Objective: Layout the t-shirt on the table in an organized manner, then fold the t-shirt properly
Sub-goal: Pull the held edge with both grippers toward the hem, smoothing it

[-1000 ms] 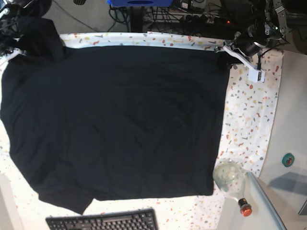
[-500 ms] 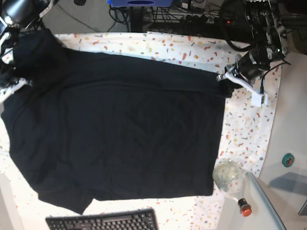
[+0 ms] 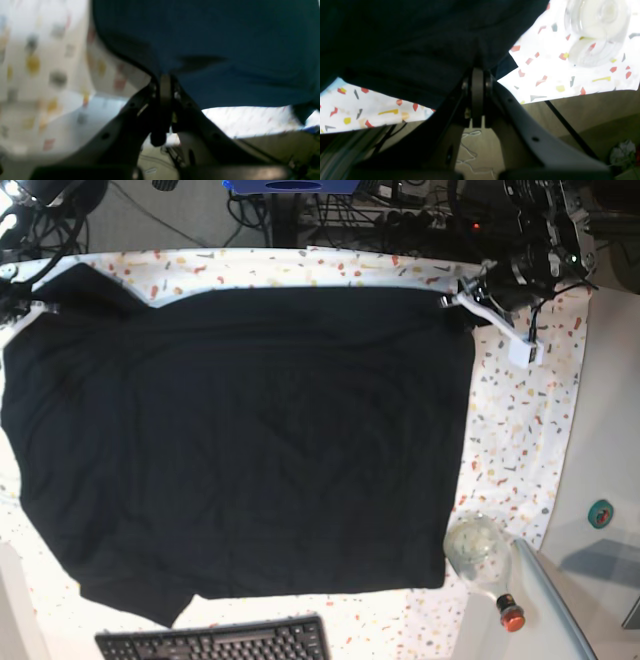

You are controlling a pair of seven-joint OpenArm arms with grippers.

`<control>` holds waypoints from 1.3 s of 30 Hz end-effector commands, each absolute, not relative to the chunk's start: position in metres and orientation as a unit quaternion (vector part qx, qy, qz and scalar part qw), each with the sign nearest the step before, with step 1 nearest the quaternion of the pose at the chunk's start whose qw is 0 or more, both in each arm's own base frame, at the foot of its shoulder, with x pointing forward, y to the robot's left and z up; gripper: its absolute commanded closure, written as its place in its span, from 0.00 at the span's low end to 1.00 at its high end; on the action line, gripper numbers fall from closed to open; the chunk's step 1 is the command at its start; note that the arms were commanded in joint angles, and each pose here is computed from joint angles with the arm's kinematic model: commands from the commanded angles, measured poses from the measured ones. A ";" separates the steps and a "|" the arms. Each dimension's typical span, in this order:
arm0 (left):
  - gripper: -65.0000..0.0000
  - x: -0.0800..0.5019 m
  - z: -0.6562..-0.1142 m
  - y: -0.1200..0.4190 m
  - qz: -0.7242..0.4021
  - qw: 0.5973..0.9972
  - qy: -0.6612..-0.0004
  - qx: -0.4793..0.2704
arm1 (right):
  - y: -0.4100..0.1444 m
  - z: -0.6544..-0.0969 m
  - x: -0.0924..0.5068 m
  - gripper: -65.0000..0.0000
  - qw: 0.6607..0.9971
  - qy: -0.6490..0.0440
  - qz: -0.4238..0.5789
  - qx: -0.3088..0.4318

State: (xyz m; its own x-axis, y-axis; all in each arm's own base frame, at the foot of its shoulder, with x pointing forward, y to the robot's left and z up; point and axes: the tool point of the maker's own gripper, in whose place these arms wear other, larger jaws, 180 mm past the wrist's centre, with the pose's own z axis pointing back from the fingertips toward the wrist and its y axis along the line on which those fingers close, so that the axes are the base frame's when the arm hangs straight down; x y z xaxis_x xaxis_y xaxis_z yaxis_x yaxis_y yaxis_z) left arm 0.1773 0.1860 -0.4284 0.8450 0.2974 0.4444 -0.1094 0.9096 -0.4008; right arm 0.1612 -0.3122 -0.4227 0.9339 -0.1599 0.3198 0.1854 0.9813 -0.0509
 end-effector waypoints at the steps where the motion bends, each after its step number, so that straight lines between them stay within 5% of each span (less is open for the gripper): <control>1: 1.00 0.188 -0.411 0.185 0.099 0.933 -0.289 -0.188 | -0.319 -0.410 0.174 1.00 0.978 -0.188 -0.081 -0.049; 18: 1.00 0.172 -0.403 0.184 0.085 0.937 -0.287 -0.178 | -0.325 -0.389 0.161 1.00 0.974 -0.196 -0.063 -0.089; 39: 1.00 0.221 -0.370 0.179 0.096 0.912 -0.353 -0.185 | -0.328 -0.402 0.211 1.00 0.975 -0.205 -0.066 -0.048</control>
